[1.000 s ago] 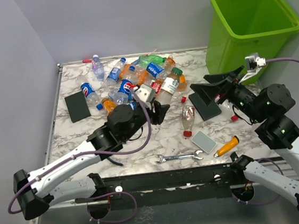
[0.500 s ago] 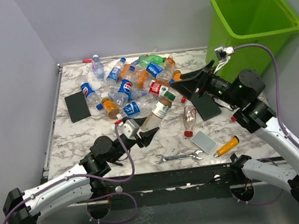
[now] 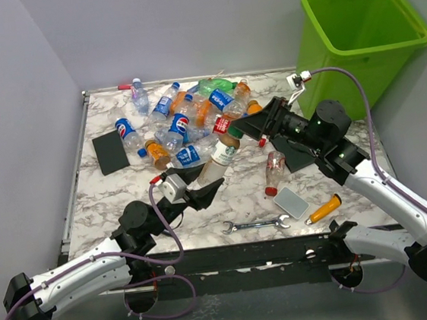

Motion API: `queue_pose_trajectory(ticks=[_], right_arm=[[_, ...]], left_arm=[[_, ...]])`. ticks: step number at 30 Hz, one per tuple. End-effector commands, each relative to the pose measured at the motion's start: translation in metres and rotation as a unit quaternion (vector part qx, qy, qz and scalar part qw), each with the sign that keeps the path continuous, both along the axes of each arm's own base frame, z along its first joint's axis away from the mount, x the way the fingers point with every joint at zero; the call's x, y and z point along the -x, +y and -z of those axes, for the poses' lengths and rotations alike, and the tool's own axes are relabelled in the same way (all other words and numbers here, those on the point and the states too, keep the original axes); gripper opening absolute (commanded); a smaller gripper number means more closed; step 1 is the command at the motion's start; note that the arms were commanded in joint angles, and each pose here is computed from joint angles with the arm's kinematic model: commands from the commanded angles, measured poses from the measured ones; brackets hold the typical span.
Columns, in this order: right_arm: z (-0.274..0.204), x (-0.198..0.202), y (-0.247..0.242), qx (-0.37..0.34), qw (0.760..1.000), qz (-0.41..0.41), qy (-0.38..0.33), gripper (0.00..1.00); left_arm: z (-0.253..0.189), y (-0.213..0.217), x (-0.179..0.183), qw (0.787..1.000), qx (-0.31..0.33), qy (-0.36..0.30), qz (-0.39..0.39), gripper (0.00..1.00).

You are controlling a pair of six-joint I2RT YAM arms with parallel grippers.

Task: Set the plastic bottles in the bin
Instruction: Pick up the plastic bottle at the center of the board.

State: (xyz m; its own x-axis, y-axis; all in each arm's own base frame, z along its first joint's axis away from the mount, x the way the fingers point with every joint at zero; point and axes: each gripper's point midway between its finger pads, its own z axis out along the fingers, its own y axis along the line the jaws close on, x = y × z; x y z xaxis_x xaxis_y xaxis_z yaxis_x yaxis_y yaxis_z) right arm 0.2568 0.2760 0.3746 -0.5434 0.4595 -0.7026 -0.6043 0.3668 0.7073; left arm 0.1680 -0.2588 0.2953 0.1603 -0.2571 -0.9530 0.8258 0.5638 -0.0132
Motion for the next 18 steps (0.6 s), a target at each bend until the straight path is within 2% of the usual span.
queue_pose_trajectory(ticks=[1,7,9,11,14,16,18], right_arm=[[-0.011,0.014,0.013,-0.024,0.999,-0.041,-0.005,0.91],[-0.006,0.023,0.026,-0.020,0.998,-0.056,-0.004,0.91],[-0.002,0.023,0.029,-0.016,0.998,-0.055,0.000,0.87],[0.003,0.021,0.030,-0.014,0.999,-0.049,0.008,0.78],[0.006,0.019,0.029,-0.011,0.999,-0.043,0.012,0.54],[0.006,0.018,0.028,-0.008,0.999,-0.038,0.009,0.39],[0.003,0.018,0.026,0.003,0.999,-0.035,0.000,0.31]], left_arm=[[-0.008,0.002,0.001,1.000,0.014,-0.014,0.001,0.26],[-0.006,0.002,0.000,1.000,0.012,-0.011,-0.004,0.26],[-0.007,0.002,-0.001,1.000,0.013,-0.011,-0.004,0.26],[-0.006,0.001,-0.001,1.000,0.012,-0.009,-0.003,0.27],[-0.005,0.001,-0.001,1.000,0.013,-0.006,-0.003,0.33],[-0.005,0.002,-0.002,1.000,0.012,-0.004,-0.007,0.45],[-0.004,0.002,-0.002,1.000,0.007,-0.001,-0.008,0.61]])
